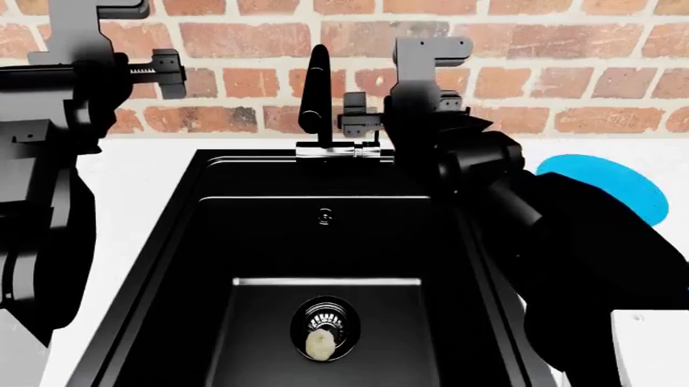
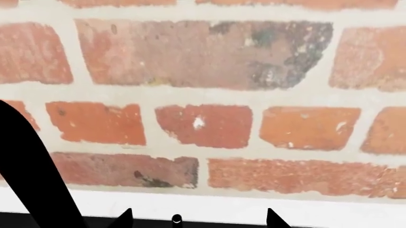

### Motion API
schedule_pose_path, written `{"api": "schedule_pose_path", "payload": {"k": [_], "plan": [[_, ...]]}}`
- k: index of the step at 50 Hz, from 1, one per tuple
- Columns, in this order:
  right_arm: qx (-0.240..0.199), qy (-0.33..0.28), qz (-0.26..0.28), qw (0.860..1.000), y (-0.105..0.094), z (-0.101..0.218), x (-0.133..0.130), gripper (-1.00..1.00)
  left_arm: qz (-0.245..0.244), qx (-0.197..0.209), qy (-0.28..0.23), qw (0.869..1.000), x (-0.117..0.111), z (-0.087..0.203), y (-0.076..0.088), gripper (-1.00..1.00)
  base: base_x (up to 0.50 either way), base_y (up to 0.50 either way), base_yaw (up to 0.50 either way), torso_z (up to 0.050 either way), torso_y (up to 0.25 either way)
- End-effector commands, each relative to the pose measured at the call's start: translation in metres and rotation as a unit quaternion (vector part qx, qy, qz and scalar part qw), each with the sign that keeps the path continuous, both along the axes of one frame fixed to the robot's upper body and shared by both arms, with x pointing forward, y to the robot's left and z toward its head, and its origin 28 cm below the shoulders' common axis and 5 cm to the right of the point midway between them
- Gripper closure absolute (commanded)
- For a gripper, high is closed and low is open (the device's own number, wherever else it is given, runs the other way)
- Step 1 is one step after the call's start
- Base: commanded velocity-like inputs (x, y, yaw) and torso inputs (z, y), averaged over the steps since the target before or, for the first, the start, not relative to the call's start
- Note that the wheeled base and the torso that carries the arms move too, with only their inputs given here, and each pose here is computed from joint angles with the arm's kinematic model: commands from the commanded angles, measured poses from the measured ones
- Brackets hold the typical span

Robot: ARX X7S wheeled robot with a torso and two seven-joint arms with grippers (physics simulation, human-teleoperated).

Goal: Pick the garlic from the counter and place it in the sink. Then turn on the sink faucet.

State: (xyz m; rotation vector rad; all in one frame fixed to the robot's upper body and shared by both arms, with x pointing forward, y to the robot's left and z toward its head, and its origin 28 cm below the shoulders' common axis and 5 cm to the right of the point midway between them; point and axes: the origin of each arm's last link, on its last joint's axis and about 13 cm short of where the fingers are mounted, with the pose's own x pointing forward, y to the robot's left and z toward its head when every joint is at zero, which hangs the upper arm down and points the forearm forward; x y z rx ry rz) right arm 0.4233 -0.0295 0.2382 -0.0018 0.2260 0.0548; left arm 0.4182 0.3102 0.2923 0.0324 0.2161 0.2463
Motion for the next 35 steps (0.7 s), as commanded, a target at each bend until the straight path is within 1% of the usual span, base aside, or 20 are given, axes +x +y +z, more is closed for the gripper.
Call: {"api": "schedule_pose_path", "payload": {"k": [1, 9, 16, 22, 24, 25, 26, 27, 28, 30, 35], "plan": [[0.003, -0.010, -0.023, 1.000, 0.0020, -0.0141, -0.0002, -1.00, 0.000, -0.002, 0.001, 1.000, 0.0001, -0.0021, 0.0001, -1.00, 0.00, 0.00, 0.00, 0.000, 0.000], [-0.002, -0.013, -0.017, 1.000, 0.0062, -0.0174, -0.0019, -1.00, 0.000, -0.002, 0.003, 1.000, 0.0002, -0.0045, 0.0002, -1.00, 0.00, 0.00, 0.00, 0.000, 0.000], [-0.002, -0.011, -0.013, 1.000, 0.0058, -0.0184, -0.0020, -1.00, 0.000, -0.002, 0.004, 1.000, 0.0001, -0.0047, 0.0005, -1.00, 0.00, 0.00, 0.00, 0.000, 0.000], [-0.004, -0.010, -0.012, 1.000, 0.0060, -0.0197, -0.0023, -1.00, -0.010, -0.003, 0.003, 1.000, 0.0007, -0.0060, -0.0010, -1.00, 0.00, 0.00, 0.00, 0.000, 0.000], [-0.005, -0.011, -0.012, 1.000, 0.0061, -0.0195, -0.0023, -1.00, -0.006, 0.026, 0.009, 1.000, 0.0009, -0.0075, -0.0009, -1.00, 0.00, 0.00, 0.00, 0.000, 0.000], [-0.004, -0.011, -0.012, 1.000, 0.0060, -0.0193, -0.0022, -1.00, -0.004, 0.030, 0.008, 1.000, 0.0011, -0.0075, -0.0005, -1.00, 0.00, 0.00, 0.00, 0.000, -0.250], [-0.005, -0.011, -0.013, 1.000, 0.0061, -0.0193, -0.0022, -1.00, -0.006, 0.025, 0.008, 1.000, 0.0010, -0.0079, -0.0004, -1.00, 0.00, 0.00, 0.00, 0.000, -0.250], [-0.007, -0.011, -0.013, 1.000, 0.0062, -0.0198, -0.0023, -1.00, -0.009, 0.005, -0.002, 1.000, 0.0011, -0.0071, 0.0001, -1.00, 0.00, 0.00, 0.00, 0.000, -0.250], [-0.007, -0.011, -0.013, 1.000, 0.0062, -0.0198, -0.0023, -1.00, -0.009, 0.009, 0.000, 1.000, 0.0009, -0.0065, 0.0005, -1.00, 0.00, 0.00, 0.00, 0.000, -0.250], [-0.007, -0.012, -0.014, 1.000, 0.0061, -0.0189, -0.0022, -1.00, -0.009, 0.006, 0.000, 1.000, 0.0008, -0.0057, 0.0005, -1.00, 0.00, 0.00, 0.00, 0.000, 0.000], [-0.008, -0.014, -0.015, 1.000, 0.0064, -0.0179, -0.0021, -1.00, -0.007, 0.013, 0.001, 1.000, 0.0007, -0.0061, 0.0010, -1.00, 0.00, 0.00, 0.00, 0.000, 0.000]]}}
